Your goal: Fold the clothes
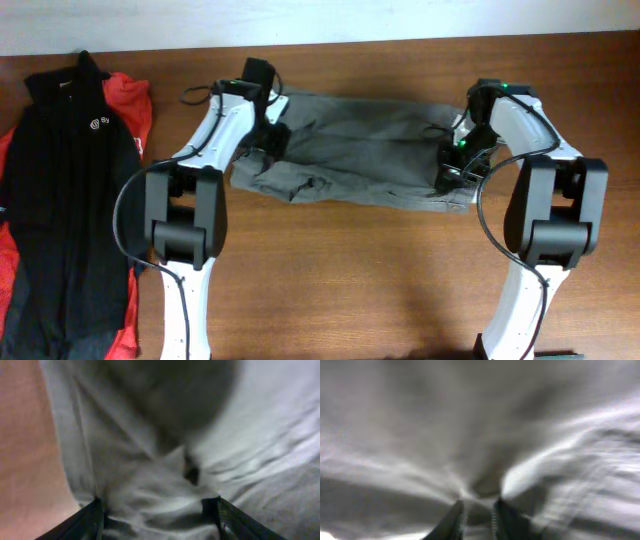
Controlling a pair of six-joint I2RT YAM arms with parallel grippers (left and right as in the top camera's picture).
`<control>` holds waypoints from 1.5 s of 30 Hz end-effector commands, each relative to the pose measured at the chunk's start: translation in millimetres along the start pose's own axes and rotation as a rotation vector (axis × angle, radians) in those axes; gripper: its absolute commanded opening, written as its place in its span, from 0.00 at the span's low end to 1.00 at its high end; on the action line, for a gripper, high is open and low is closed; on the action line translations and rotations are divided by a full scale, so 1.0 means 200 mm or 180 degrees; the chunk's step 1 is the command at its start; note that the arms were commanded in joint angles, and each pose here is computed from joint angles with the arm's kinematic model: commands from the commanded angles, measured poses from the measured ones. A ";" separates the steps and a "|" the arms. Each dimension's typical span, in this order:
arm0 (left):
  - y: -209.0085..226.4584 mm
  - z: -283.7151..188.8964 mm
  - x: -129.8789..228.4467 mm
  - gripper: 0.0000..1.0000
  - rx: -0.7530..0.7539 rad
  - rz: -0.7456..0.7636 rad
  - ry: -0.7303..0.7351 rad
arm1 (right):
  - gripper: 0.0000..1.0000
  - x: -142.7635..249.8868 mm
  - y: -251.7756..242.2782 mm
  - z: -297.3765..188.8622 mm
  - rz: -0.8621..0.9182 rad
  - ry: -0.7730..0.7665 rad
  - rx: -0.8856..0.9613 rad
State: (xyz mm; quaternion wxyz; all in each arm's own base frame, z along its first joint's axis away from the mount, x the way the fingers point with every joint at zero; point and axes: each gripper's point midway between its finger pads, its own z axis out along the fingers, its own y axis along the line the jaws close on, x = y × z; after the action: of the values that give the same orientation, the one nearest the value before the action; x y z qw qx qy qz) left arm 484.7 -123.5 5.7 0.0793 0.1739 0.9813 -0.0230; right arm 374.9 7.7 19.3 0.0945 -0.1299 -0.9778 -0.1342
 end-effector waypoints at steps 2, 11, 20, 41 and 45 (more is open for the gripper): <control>0.06 -0.03 0.14 0.72 0.0032 -0.0298 0.0322 | 0.35 -0.11 -0.11 -0.10 0.0013 -0.0383 0.0346; 0.00 -0.33 0.11 0.77 0.0164 -0.0273 0.0070 | 0.46 -0.40 -0.06 -0.16 -0.0164 -0.1141 0.0253; 0.00 -0.36 0.03 0.79 0.0145 -0.0156 -0.0144 | 0.49 -0.27 0.02 -0.44 -0.0260 -0.1131 0.0172; 0.02 -0.08 0.01 0.02 0.0099 0.0000 -0.0444 | 0.63 -0.06 -0.29 -0.32 0.0030 -0.0736 -0.0208; 0.01 -0.02 0.04 0.01 0.0098 0.0001 -0.0456 | 0.63 -0.04 -0.28 -0.25 0.0040 -0.0699 -0.0315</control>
State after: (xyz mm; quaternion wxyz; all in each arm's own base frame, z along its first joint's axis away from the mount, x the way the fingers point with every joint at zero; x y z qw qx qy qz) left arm 484.6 -116.7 11.3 0.1476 0.1692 0.9734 -0.0453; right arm 378.6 -71.1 61.0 -0.0257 -0.1590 -0.9765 -0.1434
